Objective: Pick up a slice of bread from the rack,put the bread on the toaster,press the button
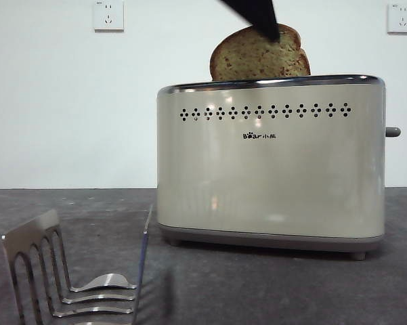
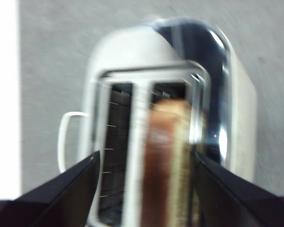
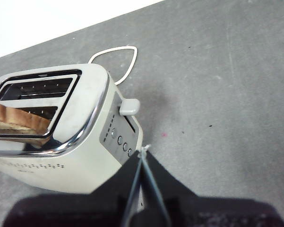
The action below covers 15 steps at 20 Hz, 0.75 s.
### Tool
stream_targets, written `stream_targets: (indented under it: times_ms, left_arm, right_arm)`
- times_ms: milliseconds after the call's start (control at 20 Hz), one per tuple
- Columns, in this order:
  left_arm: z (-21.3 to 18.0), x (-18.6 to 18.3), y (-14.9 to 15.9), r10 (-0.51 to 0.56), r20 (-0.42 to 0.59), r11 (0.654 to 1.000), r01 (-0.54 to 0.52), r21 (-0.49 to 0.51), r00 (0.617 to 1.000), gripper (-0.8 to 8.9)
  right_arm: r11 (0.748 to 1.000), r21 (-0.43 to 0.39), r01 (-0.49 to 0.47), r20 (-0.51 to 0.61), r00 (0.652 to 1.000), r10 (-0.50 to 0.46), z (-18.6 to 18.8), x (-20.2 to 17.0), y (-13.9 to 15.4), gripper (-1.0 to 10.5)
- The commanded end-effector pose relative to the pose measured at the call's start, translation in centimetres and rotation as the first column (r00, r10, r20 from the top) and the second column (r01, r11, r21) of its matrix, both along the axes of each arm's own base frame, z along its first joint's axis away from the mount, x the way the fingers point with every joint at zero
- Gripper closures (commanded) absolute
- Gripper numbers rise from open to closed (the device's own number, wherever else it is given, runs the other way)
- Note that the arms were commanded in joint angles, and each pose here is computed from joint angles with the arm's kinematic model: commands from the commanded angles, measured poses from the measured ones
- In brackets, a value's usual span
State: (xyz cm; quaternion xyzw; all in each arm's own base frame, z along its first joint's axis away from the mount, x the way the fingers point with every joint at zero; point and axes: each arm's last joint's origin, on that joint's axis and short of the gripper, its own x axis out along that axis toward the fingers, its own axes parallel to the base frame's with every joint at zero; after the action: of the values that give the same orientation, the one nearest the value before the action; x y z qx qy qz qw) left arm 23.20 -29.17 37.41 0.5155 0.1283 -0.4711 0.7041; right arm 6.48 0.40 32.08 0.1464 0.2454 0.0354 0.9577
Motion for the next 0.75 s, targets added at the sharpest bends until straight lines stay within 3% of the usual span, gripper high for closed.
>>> stream_targets:
  times_ms: [50, 600, 750]
  left_arm:
    - [2.0, -0.5, 0.4, 0.022, 0.022, 0.996, -0.020, -0.085, 1.000, 5.02]
    - [2.5, 0.6, 1.3, 0.056, 0.039, 0.992, -0.052, -0.115, 0.998, 5.17]
    - [3.2, 0.2, 2.3, 0.106, 0.060, 0.991, -0.100, -0.092, 0.993, 6.78]
  right_arm:
    - [1.000, -0.008, -0.003, 0.009, 1.000, 0.003, 0.1, -0.1, 0.0, 9.5]
    - [1.000, 0.009, 0.006, -0.019, 1.000, -0.006, -0.1, -0.2, 0.0, 9.5]
    - [1.000, 0.005, 0.003, -0.013, 1.000, -0.003, 0.0, -0.1, 0.0, 9.5]
